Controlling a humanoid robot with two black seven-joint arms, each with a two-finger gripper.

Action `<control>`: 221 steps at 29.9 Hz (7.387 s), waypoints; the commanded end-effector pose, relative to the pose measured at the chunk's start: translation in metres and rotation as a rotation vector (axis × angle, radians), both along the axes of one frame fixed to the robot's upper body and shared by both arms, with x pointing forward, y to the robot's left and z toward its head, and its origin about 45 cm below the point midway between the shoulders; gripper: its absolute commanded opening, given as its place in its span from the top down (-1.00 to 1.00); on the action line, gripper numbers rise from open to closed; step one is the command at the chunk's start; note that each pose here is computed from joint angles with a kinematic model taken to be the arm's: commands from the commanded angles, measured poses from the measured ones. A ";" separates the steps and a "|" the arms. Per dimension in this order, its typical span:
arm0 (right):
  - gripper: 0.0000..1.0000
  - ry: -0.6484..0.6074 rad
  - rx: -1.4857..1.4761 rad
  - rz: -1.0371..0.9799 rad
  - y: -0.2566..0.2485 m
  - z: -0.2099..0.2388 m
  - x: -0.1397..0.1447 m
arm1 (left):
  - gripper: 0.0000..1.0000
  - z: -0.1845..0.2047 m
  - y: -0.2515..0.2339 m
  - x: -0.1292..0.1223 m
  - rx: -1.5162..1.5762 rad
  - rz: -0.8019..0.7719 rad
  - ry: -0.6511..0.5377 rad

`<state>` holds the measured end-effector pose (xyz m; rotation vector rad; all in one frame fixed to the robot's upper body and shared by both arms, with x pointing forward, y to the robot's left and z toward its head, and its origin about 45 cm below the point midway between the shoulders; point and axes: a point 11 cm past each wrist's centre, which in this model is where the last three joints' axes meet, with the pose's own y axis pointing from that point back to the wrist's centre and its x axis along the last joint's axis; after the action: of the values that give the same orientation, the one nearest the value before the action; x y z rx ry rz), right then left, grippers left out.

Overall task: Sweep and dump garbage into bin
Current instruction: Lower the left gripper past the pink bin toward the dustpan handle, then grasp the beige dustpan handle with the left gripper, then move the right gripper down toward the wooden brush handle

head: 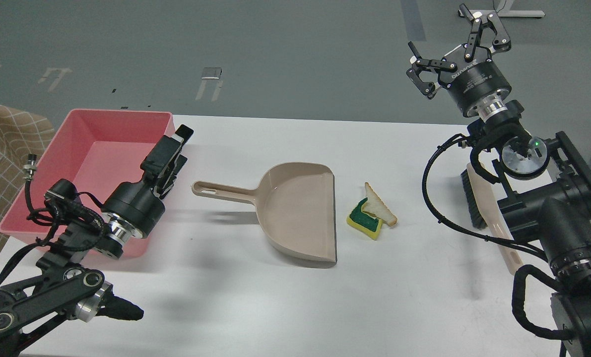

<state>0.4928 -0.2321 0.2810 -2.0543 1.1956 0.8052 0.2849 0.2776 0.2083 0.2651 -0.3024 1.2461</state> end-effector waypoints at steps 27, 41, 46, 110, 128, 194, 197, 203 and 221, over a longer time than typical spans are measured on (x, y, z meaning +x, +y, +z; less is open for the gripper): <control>-1.00 0.008 0.000 -0.003 -0.001 -0.003 0.000 | -0.95 -0.045 -0.033 -0.043 -0.119 -0.010 0.154; -1.00 0.004 0.001 0.000 0.000 -0.001 0.000 | -0.95 -0.080 -0.042 -0.038 -0.140 0.050 0.198; -1.00 0.001 0.001 0.001 0.001 0.000 0.000 | -0.95 -0.093 -0.043 -0.034 -0.132 0.075 0.212; -1.00 -0.002 0.007 0.006 0.004 0.001 0.000 | 0.25 -0.115 -0.062 0.015 -0.106 0.118 0.124; -1.00 0.000 0.006 0.007 0.004 0.000 0.000 | 0.90 -0.121 -0.062 0.014 -0.099 0.122 0.138; -0.96 0.044 -1.615 0.381 -0.129 0.013 -0.056 | 1.00 -0.119 -0.061 0.018 -0.031 0.066 0.124; -0.95 0.031 -1.639 0.387 -0.138 0.022 -0.069 | 1.00 -0.119 -0.061 0.018 -0.031 0.066 0.124; -0.85 0.146 -1.715 0.425 -0.146 0.016 -0.077 | 1.00 -0.119 -0.061 0.018 -0.031 0.066 0.124; -0.76 0.237 -1.798 0.644 -0.151 -0.032 -0.147 | 1.00 -0.120 -0.057 0.017 -0.024 0.068 0.124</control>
<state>0.3588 -0.3835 0.2539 -3.9216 1.6621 0.0222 0.3024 0.2198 0.0889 0.3316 -0.1722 1.2936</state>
